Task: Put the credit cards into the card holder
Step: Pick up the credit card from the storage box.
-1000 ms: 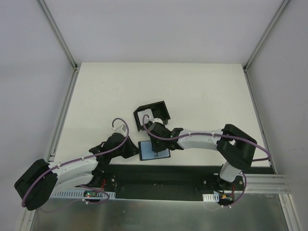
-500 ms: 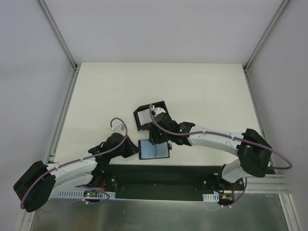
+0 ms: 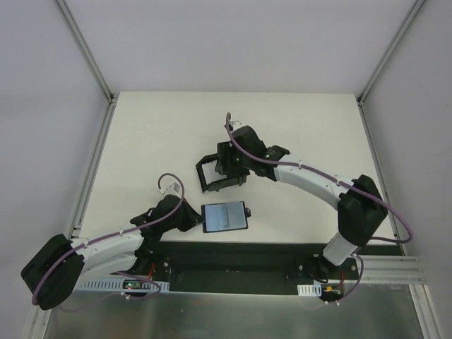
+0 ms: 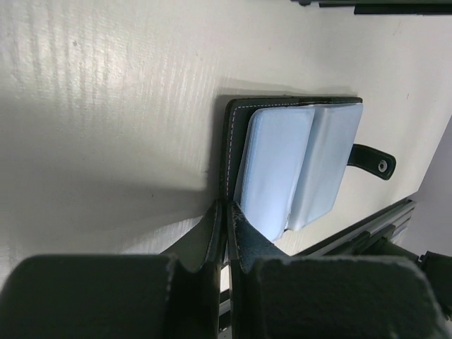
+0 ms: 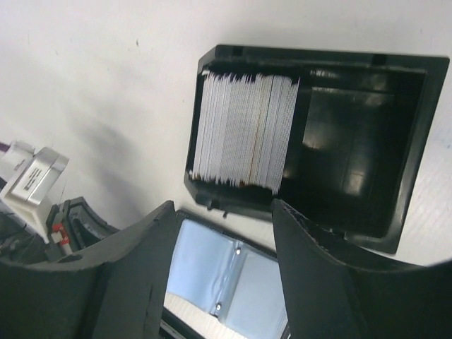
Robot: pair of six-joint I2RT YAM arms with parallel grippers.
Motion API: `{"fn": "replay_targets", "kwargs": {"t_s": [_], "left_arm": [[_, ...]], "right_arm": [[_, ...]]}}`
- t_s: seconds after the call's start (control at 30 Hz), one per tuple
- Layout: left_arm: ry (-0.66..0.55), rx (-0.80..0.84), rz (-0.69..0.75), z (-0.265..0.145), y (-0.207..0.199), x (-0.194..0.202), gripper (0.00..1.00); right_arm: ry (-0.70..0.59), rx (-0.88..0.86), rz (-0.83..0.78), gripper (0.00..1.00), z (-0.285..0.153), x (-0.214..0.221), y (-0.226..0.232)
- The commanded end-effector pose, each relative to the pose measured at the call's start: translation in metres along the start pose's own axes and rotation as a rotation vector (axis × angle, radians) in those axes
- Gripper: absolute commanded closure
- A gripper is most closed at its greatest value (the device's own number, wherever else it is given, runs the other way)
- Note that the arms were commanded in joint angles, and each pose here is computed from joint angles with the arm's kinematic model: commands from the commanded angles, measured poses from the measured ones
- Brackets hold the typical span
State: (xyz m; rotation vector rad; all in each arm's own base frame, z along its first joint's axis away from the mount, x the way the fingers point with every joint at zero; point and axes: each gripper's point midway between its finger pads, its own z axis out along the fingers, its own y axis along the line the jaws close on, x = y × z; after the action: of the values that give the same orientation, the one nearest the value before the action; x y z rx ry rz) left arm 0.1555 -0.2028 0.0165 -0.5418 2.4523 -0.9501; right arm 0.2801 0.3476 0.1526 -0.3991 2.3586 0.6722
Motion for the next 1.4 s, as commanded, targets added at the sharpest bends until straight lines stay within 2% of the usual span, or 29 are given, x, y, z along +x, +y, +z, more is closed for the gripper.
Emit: {"fn": "replay_targets", "kwargs": {"t_s": [0.0,0.23,0.43,1.0,1.37], "left_arm": [[-0.059,-0.042,-0.058,0.003,0.012,-0.013,1.0],[-0.06,-0.042,-0.082,0.006,0.017,-0.016,1.0],[-0.032,-0.011,-0.049,0.007,0.008,-0.014,1.0],[0.036,0.013,-0.014,0.013,-0.003,-0.006,1.0],[0.012,0.018,-0.015,0.014,-0.007,-0.012,1.0]], "right_arm": [[0.042,-0.032,-0.019,0.4,0.016,-0.015,0.0],[0.068,0.023,0.032,0.4,0.044,-0.025,-0.03],[0.105,0.086,0.061,0.4,0.051,-0.016,-0.059],[0.069,0.197,0.09,0.4,0.026,-0.001,-0.09],[0.063,0.188,0.134,0.4,0.017,0.008,-0.09]]}}
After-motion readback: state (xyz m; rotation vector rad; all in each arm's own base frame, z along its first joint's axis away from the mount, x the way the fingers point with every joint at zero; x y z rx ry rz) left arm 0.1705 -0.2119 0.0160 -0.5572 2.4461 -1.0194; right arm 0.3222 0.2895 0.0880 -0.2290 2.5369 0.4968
